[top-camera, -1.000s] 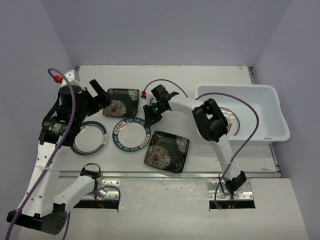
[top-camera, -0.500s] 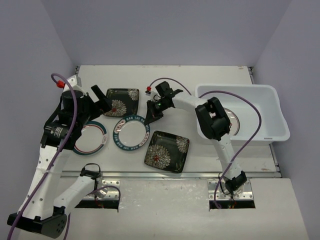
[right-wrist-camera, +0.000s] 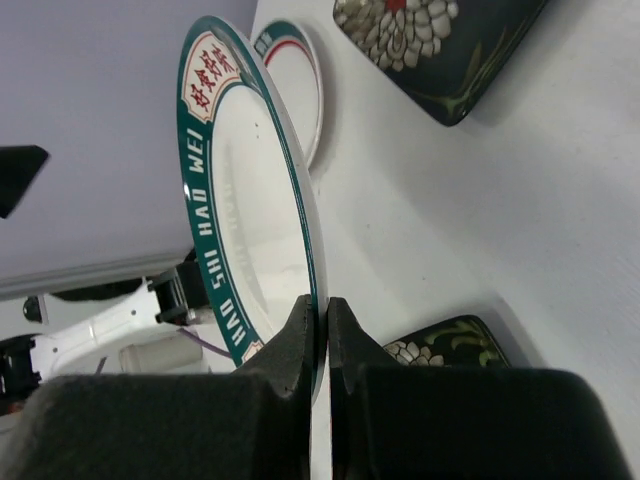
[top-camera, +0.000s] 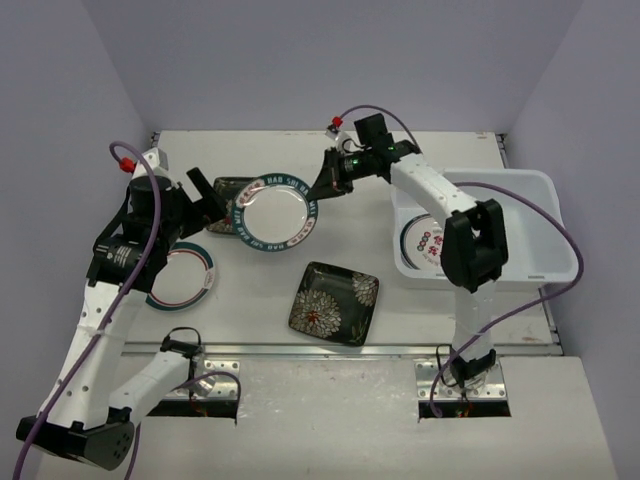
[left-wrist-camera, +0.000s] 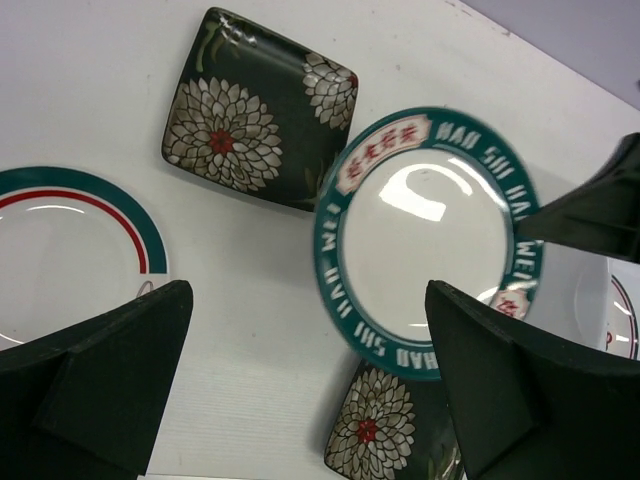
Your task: Place the plates into the plastic bin on the countertop
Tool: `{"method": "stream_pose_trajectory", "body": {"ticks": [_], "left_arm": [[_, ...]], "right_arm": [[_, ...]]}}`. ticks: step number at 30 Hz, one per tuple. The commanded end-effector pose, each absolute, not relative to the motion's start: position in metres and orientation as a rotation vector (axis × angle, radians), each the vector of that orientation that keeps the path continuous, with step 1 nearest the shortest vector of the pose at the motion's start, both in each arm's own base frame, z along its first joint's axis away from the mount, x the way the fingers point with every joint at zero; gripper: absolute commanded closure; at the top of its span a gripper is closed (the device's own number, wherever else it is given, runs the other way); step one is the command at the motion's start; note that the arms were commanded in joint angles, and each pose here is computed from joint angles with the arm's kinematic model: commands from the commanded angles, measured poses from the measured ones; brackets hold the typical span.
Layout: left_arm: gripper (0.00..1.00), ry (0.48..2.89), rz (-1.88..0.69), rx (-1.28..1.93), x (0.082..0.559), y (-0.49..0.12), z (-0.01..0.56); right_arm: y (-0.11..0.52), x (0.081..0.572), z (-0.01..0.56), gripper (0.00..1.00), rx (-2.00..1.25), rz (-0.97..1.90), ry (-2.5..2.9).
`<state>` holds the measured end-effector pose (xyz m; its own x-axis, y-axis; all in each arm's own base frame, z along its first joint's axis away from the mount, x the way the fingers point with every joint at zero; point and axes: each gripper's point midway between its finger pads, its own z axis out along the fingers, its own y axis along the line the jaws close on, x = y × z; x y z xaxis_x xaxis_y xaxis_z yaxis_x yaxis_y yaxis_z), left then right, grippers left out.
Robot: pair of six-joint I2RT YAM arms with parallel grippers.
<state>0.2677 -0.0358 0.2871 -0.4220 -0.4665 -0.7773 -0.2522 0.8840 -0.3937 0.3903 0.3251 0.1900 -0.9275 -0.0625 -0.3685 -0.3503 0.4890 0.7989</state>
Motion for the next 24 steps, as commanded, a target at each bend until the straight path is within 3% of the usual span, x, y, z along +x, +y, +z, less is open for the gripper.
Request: {"method": "stream_pose_trajectory", "body": {"ticks": [1, 6, 11, 20, 24], "left_arm": [[0.00, 1.958, -0.285, -0.498, 0.279, -0.036, 0.307], [0.00, 2.032, -0.275, -0.495, 0.286, -0.040, 0.281], [0.00, 2.123, -0.311, -0.451, 0.292, -0.052, 0.256], [0.00, 2.210, -0.280, -0.420, 0.314, -0.057, 0.229], [0.00, 2.199, -0.218, -0.437, 0.318, -0.047, 0.228]], "right_arm": [[0.241, 0.406, 0.269, 1.00, -0.208, 1.241, 2.313], [0.080, 0.410, 0.243, 1.00, 0.203, 0.825, 2.351], [-0.034, 0.381, 0.235, 1.00, 0.537, 0.668, 2.240], [-0.103, 0.340, 0.176, 1.00, 0.716, 0.238, 2.262], [-0.092, 0.336, 0.160, 1.00, 0.649, 0.296, 2.285]]}}
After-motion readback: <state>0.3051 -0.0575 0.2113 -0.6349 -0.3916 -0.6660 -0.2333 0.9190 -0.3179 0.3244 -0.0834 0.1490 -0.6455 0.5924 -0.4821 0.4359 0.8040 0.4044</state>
